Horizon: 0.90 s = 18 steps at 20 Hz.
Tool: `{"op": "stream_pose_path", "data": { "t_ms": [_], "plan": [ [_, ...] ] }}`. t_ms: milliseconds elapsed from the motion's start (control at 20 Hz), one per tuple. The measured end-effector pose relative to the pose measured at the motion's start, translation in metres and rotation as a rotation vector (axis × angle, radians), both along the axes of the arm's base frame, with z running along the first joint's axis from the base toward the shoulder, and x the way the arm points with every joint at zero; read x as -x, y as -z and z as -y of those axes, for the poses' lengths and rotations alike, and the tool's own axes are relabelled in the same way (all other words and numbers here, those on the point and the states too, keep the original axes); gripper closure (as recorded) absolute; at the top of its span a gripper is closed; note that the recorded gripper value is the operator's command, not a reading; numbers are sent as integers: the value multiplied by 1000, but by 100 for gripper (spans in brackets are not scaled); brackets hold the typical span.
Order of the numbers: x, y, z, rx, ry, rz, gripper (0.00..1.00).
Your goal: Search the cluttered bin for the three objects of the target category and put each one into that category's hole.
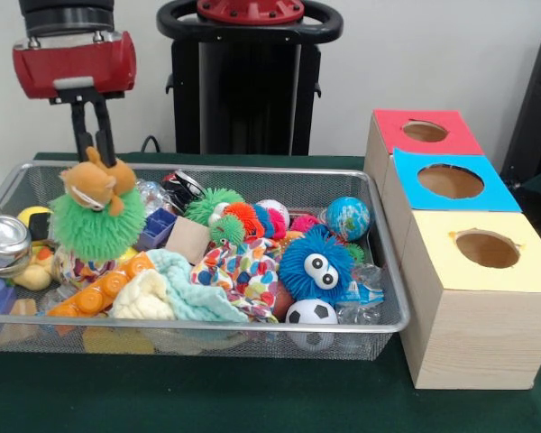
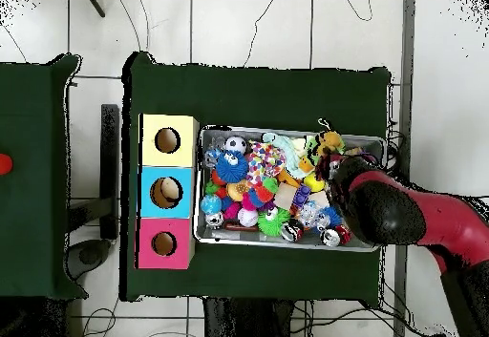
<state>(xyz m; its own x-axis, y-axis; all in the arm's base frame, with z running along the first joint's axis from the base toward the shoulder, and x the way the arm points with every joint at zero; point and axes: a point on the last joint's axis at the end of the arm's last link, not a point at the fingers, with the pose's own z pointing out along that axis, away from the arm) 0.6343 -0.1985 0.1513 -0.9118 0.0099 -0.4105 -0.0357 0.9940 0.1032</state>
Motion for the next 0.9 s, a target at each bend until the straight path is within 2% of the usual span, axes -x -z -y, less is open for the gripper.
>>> {"op": "stream_pose_path", "data": {
  "t_ms": [150, 350, 500, 800, 900],
  "plan": [
    [3, 7, -8, -22, -18, -30, 100],
    [-5, 4, -16, -67, -34, -4, 100],
    [-14, 0, -24, -117, -44, 25, 100],
    [-19, 13, -44, -118, -89, 1, 100],
    [-18, 17, -52, -102, -115, -33, 100]
  ]
}}
